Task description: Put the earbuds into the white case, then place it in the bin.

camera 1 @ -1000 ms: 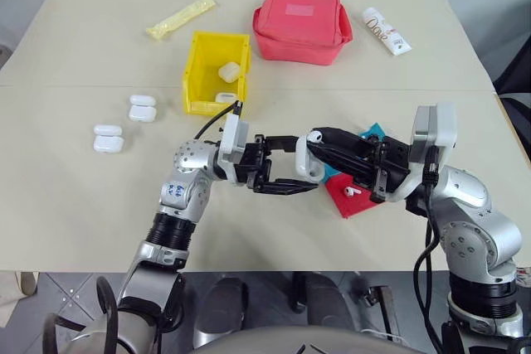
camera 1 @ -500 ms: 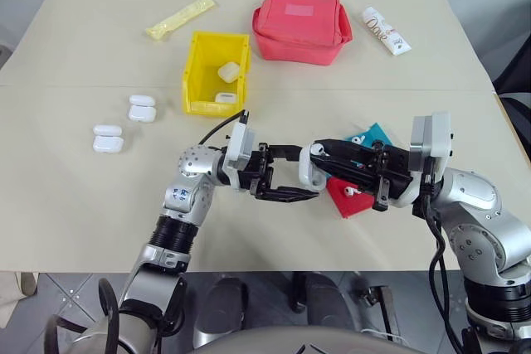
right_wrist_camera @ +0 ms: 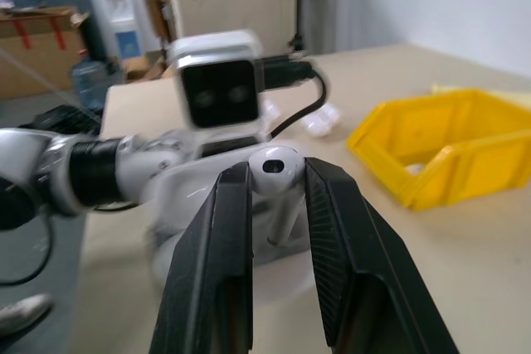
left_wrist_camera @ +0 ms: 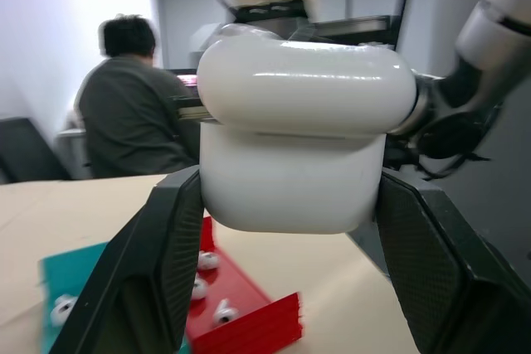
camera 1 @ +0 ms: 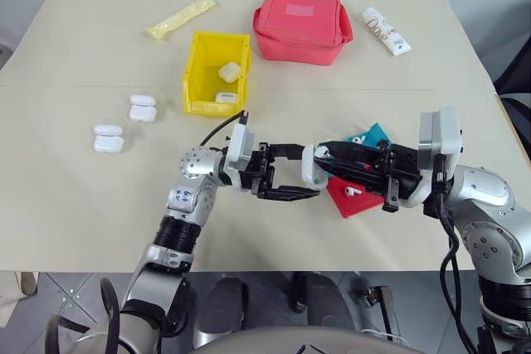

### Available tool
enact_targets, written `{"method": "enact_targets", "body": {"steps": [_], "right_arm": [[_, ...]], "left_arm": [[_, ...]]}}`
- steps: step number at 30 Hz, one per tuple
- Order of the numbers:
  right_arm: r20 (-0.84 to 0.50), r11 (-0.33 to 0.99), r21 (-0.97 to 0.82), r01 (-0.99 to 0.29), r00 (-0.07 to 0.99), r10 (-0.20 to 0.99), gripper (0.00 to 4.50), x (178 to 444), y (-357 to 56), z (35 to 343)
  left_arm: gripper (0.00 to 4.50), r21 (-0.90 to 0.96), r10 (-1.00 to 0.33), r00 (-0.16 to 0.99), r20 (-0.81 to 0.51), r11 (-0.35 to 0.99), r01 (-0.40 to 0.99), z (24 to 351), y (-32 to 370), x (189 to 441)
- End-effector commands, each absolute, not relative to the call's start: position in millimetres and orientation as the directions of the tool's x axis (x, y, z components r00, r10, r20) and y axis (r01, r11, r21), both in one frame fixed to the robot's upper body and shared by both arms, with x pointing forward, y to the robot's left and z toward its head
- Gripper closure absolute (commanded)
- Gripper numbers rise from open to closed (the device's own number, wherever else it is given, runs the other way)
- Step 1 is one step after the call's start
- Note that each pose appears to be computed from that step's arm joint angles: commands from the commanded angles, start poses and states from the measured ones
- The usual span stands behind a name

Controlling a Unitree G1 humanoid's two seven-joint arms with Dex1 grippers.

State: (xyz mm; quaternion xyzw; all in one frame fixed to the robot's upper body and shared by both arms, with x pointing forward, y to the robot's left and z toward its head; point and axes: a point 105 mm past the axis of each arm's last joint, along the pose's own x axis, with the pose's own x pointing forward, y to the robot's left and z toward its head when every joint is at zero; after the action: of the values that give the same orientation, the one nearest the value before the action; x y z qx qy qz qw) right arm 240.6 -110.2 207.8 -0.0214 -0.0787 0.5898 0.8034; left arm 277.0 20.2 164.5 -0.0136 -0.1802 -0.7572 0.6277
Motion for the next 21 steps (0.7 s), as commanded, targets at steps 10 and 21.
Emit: {"method": "enact_targets", "body": {"steps": [10,21], "right_arm": [[0.088,0.244,-0.091,-0.965,0.237,0.968,3.96,237.3,-103.7,208.2],[0.158,0.243,-0.070,-0.967,0.230,0.960,3.96,253.8,-97.9,211.8]], "left_arm": [[1.74,0.311,-0.915,-0.200,0.350,-0.087,0.946,184.7,30.4,279.8],[1.74,0.294,-0.886,-0.292,0.360,-0.189,0.937,183.1,31.1,266.1]]}}
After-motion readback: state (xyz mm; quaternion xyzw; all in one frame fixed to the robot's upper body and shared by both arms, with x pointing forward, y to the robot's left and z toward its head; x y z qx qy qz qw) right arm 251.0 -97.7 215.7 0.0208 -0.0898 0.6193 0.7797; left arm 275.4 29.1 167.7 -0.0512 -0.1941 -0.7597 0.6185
